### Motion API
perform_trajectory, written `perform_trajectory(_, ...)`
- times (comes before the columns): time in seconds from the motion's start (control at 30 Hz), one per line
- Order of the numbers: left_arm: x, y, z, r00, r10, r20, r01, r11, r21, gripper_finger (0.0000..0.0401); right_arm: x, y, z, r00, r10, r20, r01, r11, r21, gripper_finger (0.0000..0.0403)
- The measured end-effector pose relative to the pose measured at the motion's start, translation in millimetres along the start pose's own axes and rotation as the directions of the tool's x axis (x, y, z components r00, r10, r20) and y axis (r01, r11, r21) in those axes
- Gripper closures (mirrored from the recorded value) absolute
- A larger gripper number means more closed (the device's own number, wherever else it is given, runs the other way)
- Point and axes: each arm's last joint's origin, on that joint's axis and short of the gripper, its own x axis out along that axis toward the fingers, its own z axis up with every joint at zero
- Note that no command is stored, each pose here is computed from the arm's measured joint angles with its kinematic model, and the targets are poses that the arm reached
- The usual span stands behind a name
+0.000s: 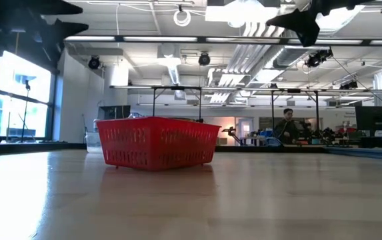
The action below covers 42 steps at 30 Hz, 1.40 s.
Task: Pick and place Stevia / Truvia into bins
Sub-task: Return to Home Position
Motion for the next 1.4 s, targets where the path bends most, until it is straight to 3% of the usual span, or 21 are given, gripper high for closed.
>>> perform_trajectory(0.23, 16.5, 13.2, -43.4, 0.995, -0.069, 0.073, 0.075, 0.994, -0.082, 0.0208, 4.3, -11.5, 0.3, 0.997, -0.055, 0.045, 0.055, 0.998, 0.010, 0.0127)
perform_trajectory(0.37, 16.6, 9.9, -49.9, 0.995, -0.085, 0.041, 0.087, 0.995, -0.039, 0.0208, 5.6, -30.6, -16.3, 0.995, -0.009, 0.097, 0.005, 0.999, 0.043, 0.0128)
perform_trajectory(0.47, 16.8, 11.7, -57.0, 1.000, -0.023, -0.012, 0.023, 1.000, -0.020, 0.0208, 5.0, -46.8, -35.5, 0.991, 0.043, 0.127, -0.051, 0.997, 0.066, 0.0128)
perform_trajectory(0.6, 16.5, 17.0, -59.1, 0.994, 0.110, 0.004, -0.110, 0.993, -0.042, 0.0208, -1.1, -64.4, -54.2, 0.979, 0.086, 0.183, -0.103, 0.991, 0.087, 0.0128)
perform_trajectory(0.7, 16.6, 16.9, -59.9, 0.994, 0.108, -0.005, -0.108, 0.991, -0.079, 0.0208, -7.2, -73.4, -65.3, 0.975, 0.135, 0.179, -0.152, 0.985, 0.087, 0.0127)
perform_trajectory(0.8, 16.6, 15.9, -59.8, 0.997, 0.080, -0.012, -0.081, 0.991, -0.108, 0.0208, -14.7, -72.1, -64.8, 0.958, 0.211, 0.191, -0.225, 0.973, 0.053, 0.0128)
perform_trajectory(0.97, 16.7, 15.4, -58.6, 0.997, 0.077, 0.000, -0.076, 0.985, -0.152, 0.0208, -29.5, -63.0, -53.3, 0.959, 0.226, 0.168, -0.232, 0.973, 0.015, 0.0128)
perform_trajectory(1.13, 16.6, 15.6, -59.1, 0.997, 0.080, -0.005, -0.079, 0.982, -0.170, 0.0208, -46.6, -50.9, -47.3, 0.985, 0.105, 0.134, -0.106, 0.994, 0.006, 0.0128)
perform_trajectory(1.3, 16.6, 15.9, -58.9, 0.996, 0.087, -0.001, -0.086, 0.982, -0.170, 0.0208, -52.0, -41.6, -60.1, 0.971, 0.180, 0.157, -0.182, 0.983, -0.002, 0.0127)
perform_trajectory(1.4, 16.6, 15.9, -59.0, 0.996, 0.088, -0.002, -0.087, 0.982, -0.170, 0.0208, -53.5, -43.1, -69.9, 0.976, 0.140, 0.165, -0.142, 0.990, 0.000, 0.0128)
